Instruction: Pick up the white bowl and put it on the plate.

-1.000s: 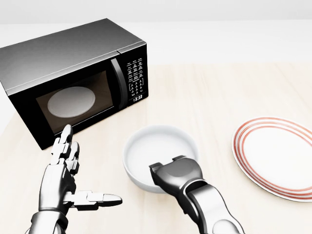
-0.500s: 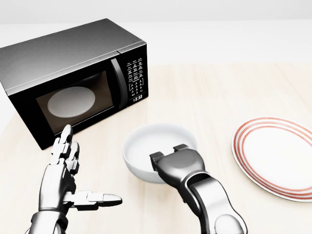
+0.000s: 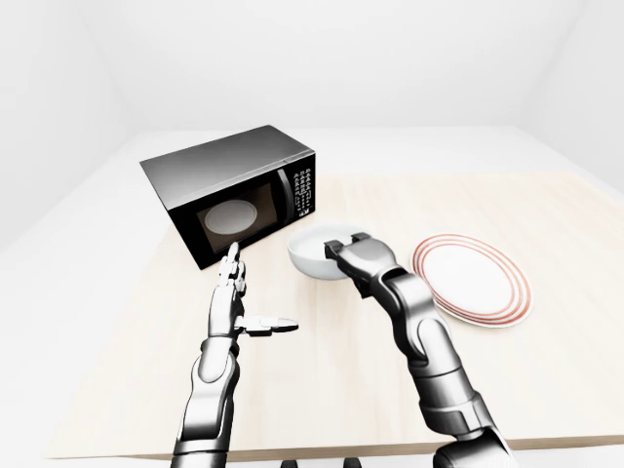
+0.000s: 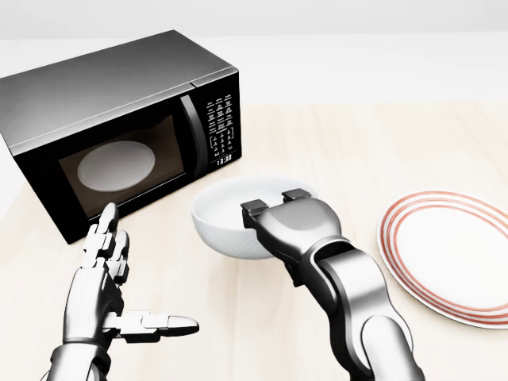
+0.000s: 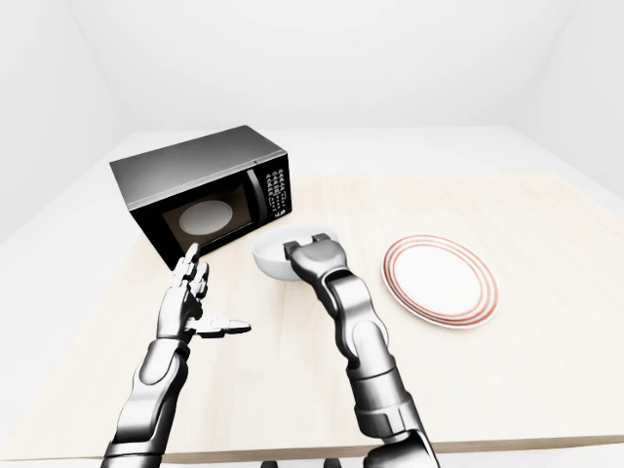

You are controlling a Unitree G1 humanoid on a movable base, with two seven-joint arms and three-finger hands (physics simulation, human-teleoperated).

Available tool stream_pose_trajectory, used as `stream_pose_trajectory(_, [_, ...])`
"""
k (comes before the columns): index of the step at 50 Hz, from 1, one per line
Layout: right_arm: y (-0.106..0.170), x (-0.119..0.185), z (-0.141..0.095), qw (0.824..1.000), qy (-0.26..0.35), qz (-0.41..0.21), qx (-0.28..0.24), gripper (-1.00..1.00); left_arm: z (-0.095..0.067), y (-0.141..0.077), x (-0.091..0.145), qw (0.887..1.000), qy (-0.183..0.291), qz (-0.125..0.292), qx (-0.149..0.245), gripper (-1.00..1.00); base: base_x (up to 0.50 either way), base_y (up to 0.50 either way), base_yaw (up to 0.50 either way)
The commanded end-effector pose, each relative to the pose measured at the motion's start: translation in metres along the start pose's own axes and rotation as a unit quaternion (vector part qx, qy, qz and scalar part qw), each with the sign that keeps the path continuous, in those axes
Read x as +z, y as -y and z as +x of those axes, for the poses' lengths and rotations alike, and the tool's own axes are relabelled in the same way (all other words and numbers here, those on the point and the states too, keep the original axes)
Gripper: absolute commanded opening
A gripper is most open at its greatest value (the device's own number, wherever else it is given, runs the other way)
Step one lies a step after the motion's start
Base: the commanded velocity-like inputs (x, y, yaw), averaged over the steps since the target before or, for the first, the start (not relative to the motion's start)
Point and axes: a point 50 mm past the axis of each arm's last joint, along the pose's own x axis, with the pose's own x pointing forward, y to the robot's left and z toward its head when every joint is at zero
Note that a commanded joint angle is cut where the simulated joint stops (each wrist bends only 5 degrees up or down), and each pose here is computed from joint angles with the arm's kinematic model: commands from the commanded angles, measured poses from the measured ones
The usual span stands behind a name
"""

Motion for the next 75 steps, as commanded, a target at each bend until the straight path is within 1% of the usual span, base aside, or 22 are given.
stream_pose_trajectory(1, [0.011,-0.001,-0.002,1.000,0.007,0.020,-0.022,-1.00,0.000,0.000,0.000,1.000,0.000,0.000,0.000,1.00,0.00,0.00,0.00])
stream_pose_trajectory(8, [0.016,-0.005,-0.001,0.999,0.001,0.018,-0.031,-1.00,0.000,0.000,0.000,1.000,0.000,0.000,0.000,1.00,0.00,0.00,0.00])
stream_pose_trajectory(15, [0.023,-0.011,-0.001,0.999,-0.010,0.014,-0.051,-1.00,0.000,0.000,0.000,1.000,0.000,0.000,0.000,1.00,0.00,0.00,0.00])
stream_pose_trajectory(18, [0.026,-0.014,0.000,0.998,-0.016,0.011,-0.062,-1.00,0.000,0.000,0.000,1.000,0.000,0.000,0.000,1.00,0.00,0.00,0.00])
stream_pose_trajectory(21, [0.035,-0.021,0.004,0.995,-0.034,0.007,-0.092,-1.00,0.000,0.000,0.000,1.000,0.000,0.000,0.000,1.00,0.00,0.00,0.00])
stream_pose_trajectory(25, [0.041,-0.026,0.007,0.993,-0.043,0.007,-0.111,-1.00,0.000,0.000,0.000,1.000,0.000,0.000,0.000,1.00,0.00,0.00,0.00])
stream_pose_trajectory(27, [0.042,-0.028,0.008,0.991,-0.047,0.002,-0.123,-1.00,0.000,0.000,0.000,1.000,0.000,0.000,0.000,1.00,0.00,0.00,0.00])
stream_pose_trajectory(34, [0.039,-0.037,0.012,0.989,-0.061,-0.015,-0.135,-1.00,0.000,0.000,0.000,1.000,0.000,0.000,0.000,1.00,0.00,0.00,0.00])
stream_pose_trajectory(36, [0.044,-0.040,0.012,0.986,-0.066,-0.021,-0.151,-1.00,0.000,0.000,0.000,1.000,0.000,0.000,0.000,1.00,0.00,0.00,0.00])
stream_pose_trajectory(40, [0.043,-0.045,0.014,0.985,-0.074,-0.021,-0.153,-1.00,0.000,0.000,0.000,1.000,0.000,0.000,0.000,1.00,0.00,0.00,0.00])
stream_pose_trajectory(50, [0.049,-0.059,0.018,0.979,-0.092,-0.017,-0.182,-1.00,0.000,0.000,0.000,1.000,0.000,0.000,0.000,1.00,0.00,0.00,0.00])
stream_pose_trajectory(63, [0.045,-0.077,0.015,0.976,-0.112,-0.005,-0.185,-1.00,0.000,0.000,0.000,1.000,0.000,0.000,0.000,1.00,0.00,0.00,0.00])
stream_pose_trajectory(75, [0.037,-0.100,0.002,0.973,-0.137,0.010,-0.186,-1.00,0.000,0.000,0.000,1.000,0.000,0.000,0.000,1.00,0.00,0.00,0.00])
